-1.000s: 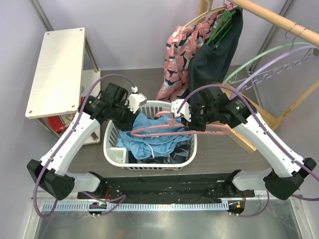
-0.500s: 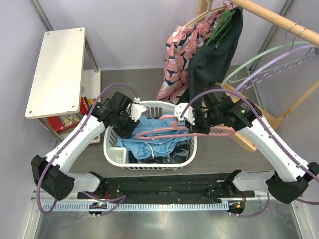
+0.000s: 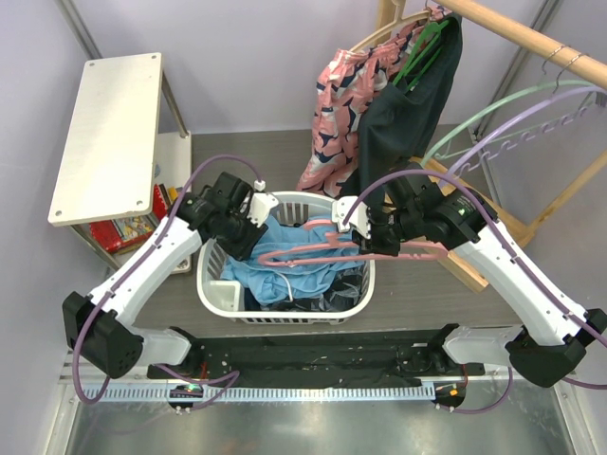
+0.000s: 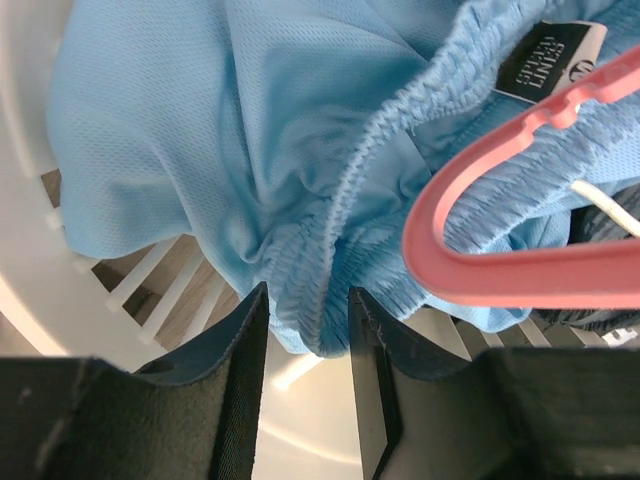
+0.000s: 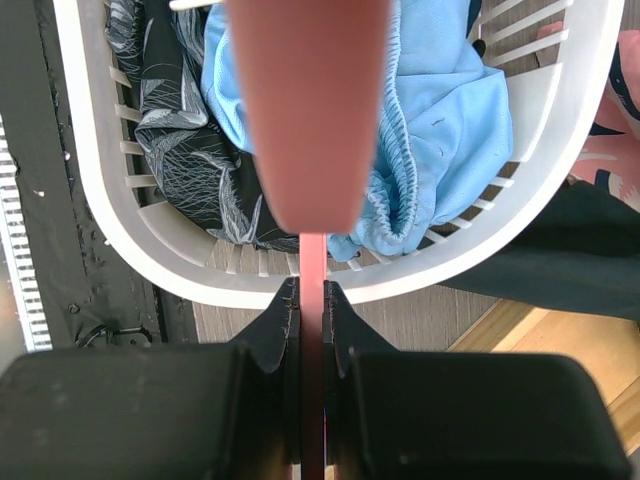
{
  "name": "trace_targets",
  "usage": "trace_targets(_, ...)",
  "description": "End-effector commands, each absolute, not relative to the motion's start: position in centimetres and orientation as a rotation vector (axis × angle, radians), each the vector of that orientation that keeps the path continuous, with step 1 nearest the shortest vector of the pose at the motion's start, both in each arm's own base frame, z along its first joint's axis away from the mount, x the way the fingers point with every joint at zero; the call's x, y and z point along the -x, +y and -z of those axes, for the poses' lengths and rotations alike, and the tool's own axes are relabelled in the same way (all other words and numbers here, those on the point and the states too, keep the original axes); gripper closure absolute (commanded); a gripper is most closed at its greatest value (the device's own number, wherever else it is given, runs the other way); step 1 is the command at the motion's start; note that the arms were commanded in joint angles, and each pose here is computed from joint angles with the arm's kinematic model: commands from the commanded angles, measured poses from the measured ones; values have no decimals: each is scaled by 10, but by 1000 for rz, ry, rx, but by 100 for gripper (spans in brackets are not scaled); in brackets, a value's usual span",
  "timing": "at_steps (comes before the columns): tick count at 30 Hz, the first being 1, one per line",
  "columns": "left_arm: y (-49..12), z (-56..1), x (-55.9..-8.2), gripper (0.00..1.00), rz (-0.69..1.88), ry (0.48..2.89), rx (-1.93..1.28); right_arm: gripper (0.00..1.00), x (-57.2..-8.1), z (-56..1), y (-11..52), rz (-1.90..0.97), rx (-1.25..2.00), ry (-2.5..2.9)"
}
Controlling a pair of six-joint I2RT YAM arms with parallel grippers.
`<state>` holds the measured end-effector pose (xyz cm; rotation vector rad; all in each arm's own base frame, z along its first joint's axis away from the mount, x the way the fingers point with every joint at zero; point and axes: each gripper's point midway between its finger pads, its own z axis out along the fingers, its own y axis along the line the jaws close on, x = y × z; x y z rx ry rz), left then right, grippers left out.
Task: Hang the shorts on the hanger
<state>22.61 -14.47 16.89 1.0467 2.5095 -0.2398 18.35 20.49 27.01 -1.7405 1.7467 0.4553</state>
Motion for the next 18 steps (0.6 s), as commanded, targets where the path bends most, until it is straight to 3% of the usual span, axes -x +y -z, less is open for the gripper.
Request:
trace_targets(1,-151,-175,-243,63,219,2470,-986,99,-181,-276,206,-456,1750,1696)
trace_targets(8,-143,-167,-229,79,210,2539,-1039,99,-183,-275,205,-437,1732,1682)
trace_targets(9,-146,-171,-225,97,247,2534,-1050,99,-183,-276,206,-439,1724,1674)
trace_targets(10,-147,-175,-220,100,270,2538,-1059,99,-186,-278,210,-444,1709,1662)
trace_targets(18,-166,-234,-219,100,375,2421,-1018,99,-195,-281,233,-516,1651,1585)
